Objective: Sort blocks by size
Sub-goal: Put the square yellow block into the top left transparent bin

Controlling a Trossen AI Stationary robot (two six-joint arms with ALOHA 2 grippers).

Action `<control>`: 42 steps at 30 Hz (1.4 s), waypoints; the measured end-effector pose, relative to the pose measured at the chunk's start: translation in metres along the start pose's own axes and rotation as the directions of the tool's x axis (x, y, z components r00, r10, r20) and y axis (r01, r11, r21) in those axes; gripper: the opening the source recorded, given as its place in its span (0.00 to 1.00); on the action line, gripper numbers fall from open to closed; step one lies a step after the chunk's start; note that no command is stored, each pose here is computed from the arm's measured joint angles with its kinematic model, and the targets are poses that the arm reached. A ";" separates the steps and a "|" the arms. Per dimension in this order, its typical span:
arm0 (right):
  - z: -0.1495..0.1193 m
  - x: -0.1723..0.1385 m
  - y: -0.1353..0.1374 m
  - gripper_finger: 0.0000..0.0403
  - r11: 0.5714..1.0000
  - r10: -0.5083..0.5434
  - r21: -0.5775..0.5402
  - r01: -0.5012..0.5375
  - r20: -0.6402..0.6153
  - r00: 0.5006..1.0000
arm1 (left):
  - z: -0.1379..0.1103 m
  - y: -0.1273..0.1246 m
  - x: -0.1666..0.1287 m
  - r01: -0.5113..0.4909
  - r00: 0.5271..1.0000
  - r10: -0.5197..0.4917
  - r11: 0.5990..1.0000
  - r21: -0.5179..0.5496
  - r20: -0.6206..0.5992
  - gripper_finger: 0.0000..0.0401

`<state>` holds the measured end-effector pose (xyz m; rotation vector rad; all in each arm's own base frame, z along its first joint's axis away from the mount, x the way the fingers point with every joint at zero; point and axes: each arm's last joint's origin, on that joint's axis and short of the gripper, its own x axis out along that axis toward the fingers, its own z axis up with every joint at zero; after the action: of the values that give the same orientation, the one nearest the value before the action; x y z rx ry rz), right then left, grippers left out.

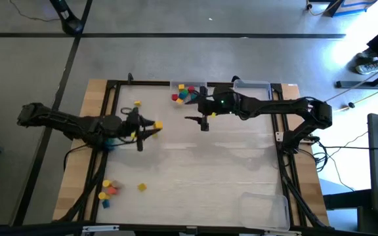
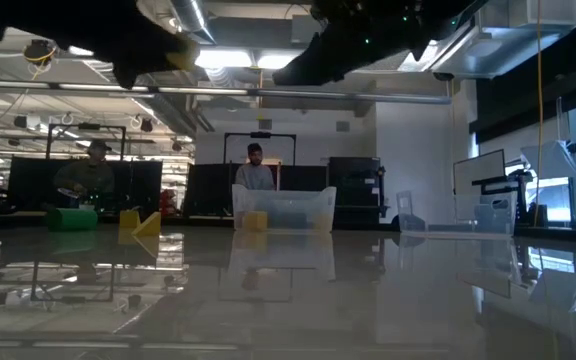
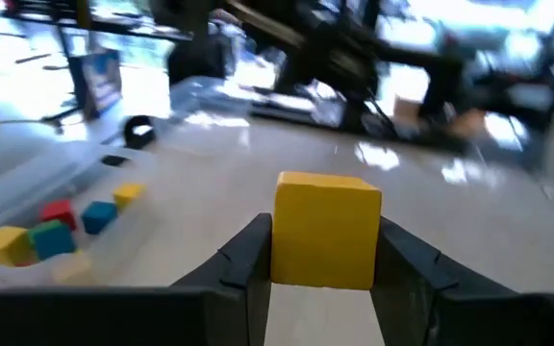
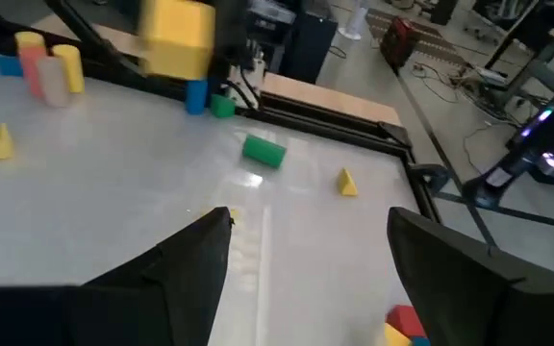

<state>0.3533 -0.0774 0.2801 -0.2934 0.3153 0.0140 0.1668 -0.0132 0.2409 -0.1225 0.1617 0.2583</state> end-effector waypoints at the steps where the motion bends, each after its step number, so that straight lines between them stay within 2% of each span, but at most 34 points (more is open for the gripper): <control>1: 0.000 0.000 0.000 0.69 1.000 -0.007 0.008 0.007 0.001 1.000 | 0.002 0.003 0.002 -0.017 0.999 0.017 1.000 -0.026 0.028 0.30; 7: 0.001 0.000 0.000 0.69 0.998 -0.069 0.015 0.069 -0.012 0.998 | 0.001 0.017 0.009 -0.077 0.991 0.092 0.986 -0.150 0.098 0.30; 12: 0.004 0.000 -0.001 0.69 0.995 -0.081 0.050 0.080 0.015 0.997 | -0.001 0.020 0.017 -0.008 0.992 0.035 0.976 -0.218 0.121 0.30; 16: 0.005 0.007 0.007 0.69 0.998 0.051 0.018 -0.053 0.082 0.995 | 0.001 0.020 0.022 0.043 0.989 -0.007 0.969 -0.244 0.146 0.30; 19: 0.006 0.018 0.025 0.69 0.991 0.101 -0.098 -0.089 0.115 0.988 | 0.000 0.019 0.026 0.059 0.988 -0.018 0.961 -0.271 0.152 0.30; 22: 0.010 0.028 0.041 0.69 0.969 0.070 -0.246 -0.030 0.157 0.985 | 0.001 0.018 0.029 0.068 0.986 -0.020 0.956 -0.285 0.168 0.30; 24: 0.013 0.034 0.050 0.69 0.946 0.009 -0.319 0.052 0.188 0.982 | 0.001 0.017 0.032 0.080 0.984 -0.027 0.951 -0.299 0.179 0.30; 27: 0.017 0.041 0.057 0.69 0.906 -0.085 -0.382 0.181 0.254 0.963 | 0.002 0.016 0.034 0.112 0.979 -0.052 0.945 -0.307 0.198 0.30; 29: 0.017 0.044 0.059 0.69 0.882 -0.112 -0.413 0.227 0.284 0.952 | 0.003 0.015 0.035 0.138 0.974 -0.070 0.939 -0.316 0.217 0.30; 42: 0.019 0.048 0.058 0.69 0.857 -0.088 -0.451 0.251 0.350 0.932 | 0.001 0.014 0.038 0.155 0.972 -0.090 0.939 -0.308 0.216 0.30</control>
<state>0.4008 -0.0175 0.2660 -0.8179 -0.0475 -0.0363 0.1999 0.0097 0.2343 -0.4306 -0.0901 0.1684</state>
